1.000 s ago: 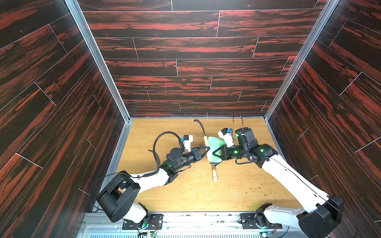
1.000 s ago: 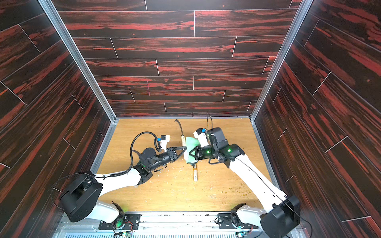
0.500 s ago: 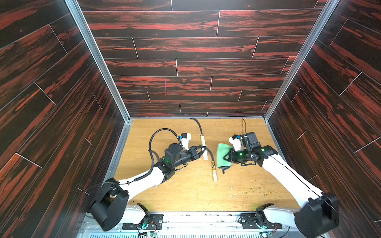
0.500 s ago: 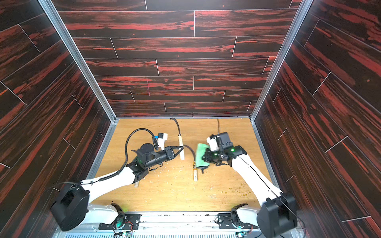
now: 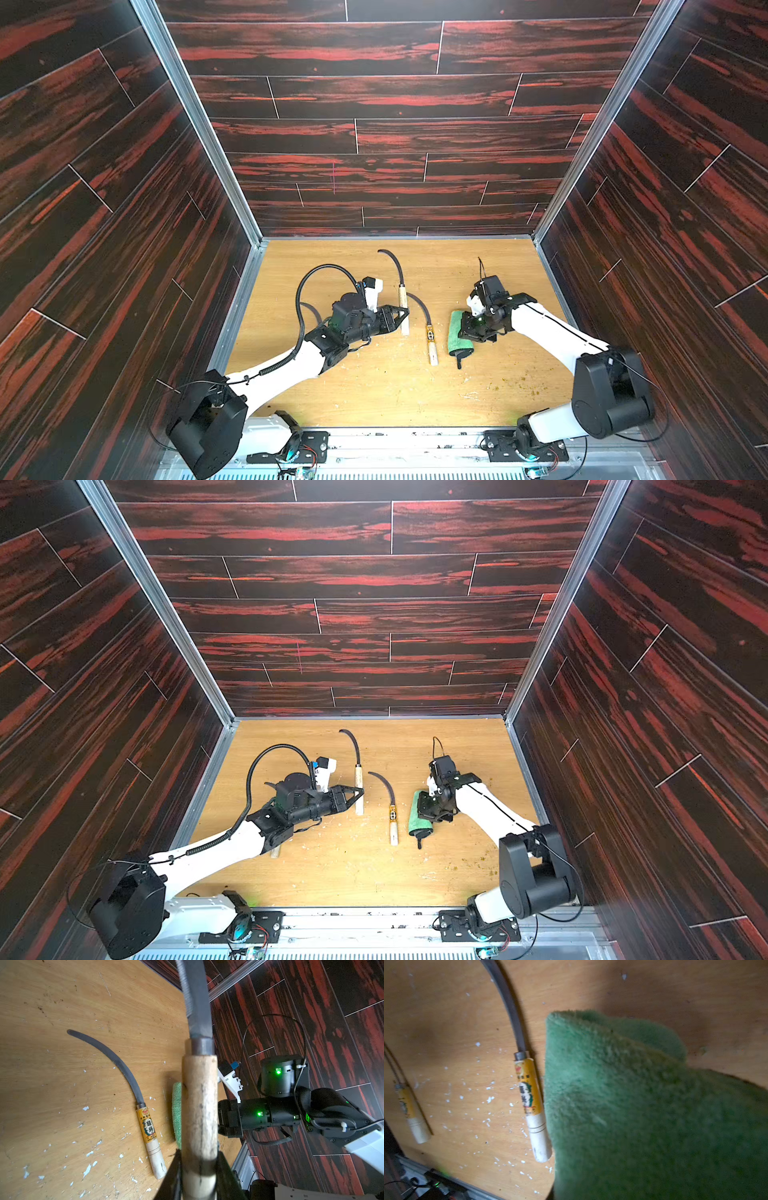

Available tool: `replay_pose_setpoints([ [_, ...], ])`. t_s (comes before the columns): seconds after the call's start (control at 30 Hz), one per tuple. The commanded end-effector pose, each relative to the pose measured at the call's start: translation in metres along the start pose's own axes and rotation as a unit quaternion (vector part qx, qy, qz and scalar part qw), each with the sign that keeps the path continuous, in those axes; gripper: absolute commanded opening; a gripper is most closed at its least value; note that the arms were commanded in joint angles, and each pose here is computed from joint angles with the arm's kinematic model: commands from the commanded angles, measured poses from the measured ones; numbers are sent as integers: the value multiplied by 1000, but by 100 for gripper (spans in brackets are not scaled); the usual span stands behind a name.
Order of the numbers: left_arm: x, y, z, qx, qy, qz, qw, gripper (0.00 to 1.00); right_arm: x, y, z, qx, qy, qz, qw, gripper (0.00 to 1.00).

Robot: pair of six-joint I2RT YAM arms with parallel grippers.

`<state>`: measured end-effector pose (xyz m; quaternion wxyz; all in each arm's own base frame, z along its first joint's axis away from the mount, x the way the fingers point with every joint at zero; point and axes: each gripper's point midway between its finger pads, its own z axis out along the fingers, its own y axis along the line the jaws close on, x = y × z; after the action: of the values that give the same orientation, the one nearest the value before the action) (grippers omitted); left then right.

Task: Wipe small sickles with rags
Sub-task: Place the rag at the center of the board.

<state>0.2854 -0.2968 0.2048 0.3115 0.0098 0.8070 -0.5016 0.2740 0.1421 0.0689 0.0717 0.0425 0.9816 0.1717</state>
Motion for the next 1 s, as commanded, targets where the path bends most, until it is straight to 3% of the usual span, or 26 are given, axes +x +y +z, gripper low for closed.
replay_pose_setpoints([
  [0.0,-3,-4,-4,3,-8,18,1000,0,8,-16,18,31,25,6,999,25],
  [0.4,-4,-3,2,4,-6,19,1000,0,8,-28,14,69,26,9,997,60],
  [0.8,-2,-3,6,13,-3,13,1000,0,11,-23,-53,85,-29,13,996,64],
  [0.97,0,-2,8,16,0,11,1000,0,14,-23,-64,86,-41,16,995,64],
])
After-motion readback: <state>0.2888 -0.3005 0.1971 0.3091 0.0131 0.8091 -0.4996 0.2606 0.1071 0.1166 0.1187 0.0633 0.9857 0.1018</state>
